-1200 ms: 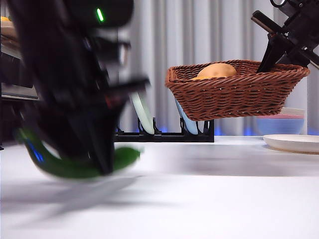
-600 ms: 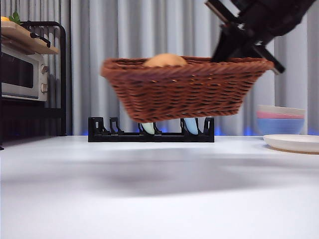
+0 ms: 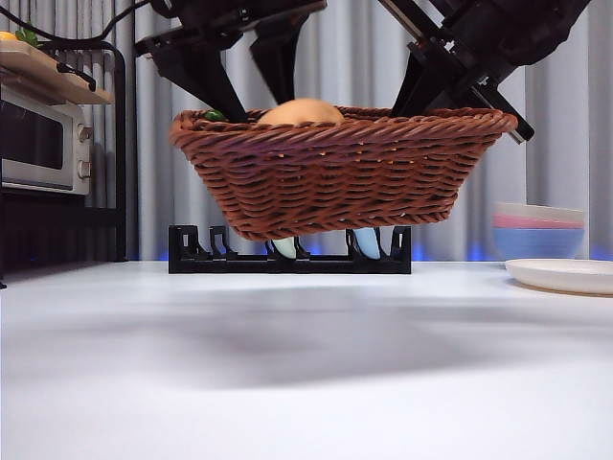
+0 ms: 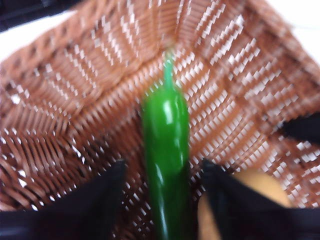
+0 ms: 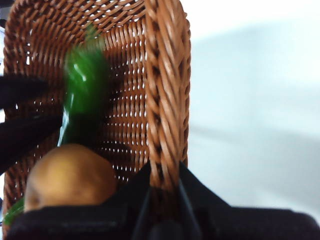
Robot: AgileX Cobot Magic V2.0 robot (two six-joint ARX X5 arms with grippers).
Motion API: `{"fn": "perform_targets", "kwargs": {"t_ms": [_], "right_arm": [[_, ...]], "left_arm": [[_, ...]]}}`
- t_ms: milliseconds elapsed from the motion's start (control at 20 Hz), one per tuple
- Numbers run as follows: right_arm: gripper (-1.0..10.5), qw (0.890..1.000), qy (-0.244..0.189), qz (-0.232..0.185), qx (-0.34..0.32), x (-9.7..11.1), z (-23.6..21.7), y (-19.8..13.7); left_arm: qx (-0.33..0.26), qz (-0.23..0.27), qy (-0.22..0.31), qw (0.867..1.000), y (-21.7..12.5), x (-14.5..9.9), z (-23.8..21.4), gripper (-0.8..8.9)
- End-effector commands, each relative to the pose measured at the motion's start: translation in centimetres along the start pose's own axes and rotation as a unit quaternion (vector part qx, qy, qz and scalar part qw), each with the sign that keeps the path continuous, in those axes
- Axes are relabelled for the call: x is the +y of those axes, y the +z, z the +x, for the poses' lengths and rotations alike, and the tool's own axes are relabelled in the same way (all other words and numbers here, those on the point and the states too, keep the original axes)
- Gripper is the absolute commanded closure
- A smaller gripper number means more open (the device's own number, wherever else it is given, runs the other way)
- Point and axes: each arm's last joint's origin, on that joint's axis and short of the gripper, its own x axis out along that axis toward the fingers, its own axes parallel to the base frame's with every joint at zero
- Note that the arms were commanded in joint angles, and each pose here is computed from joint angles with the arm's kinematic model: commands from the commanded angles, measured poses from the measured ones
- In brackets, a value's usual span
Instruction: Pick up the basket,pick up the corn from the table,pick up the potato from the table,pick up the cucumber from the table,put all items into the basket
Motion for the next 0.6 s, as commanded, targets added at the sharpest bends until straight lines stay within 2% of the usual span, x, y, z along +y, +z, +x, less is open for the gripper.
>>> {"fn": "perform_targets", "kwargs": {"t_ms": [50, 200, 350, 600], "right_arm": [[9.6, 1.0, 0.006, 0.007, -0.014, 0.3, -0.2, 0.5], [9.6, 0.999, -0.027, 0.022, -0.034, -0.1, 0.2, 0.7], [9.6, 0.996, -0.042, 0.07, -0.039, -1.2, 2.3, 0.9], [9.6, 0.987, -0.064, 0.143, 0.026, -4.2, 7.4, -0.8]], "left_arm": [[-0.007, 0.001, -0.009, 1.0, 0.7, -0.1, -0.8, 1.46], [-0.04, 0.0, -0.019, 0.999, 2.5, -0.4, -4.3, 1.55], [-0.103, 0.003, -0.04, 0.994, 4.3, -0.5, -9.1, 1.55], [-0.172, 0.006, -0.05, 0.984, 4.7, 0.5, -14.6, 1.55]]}}
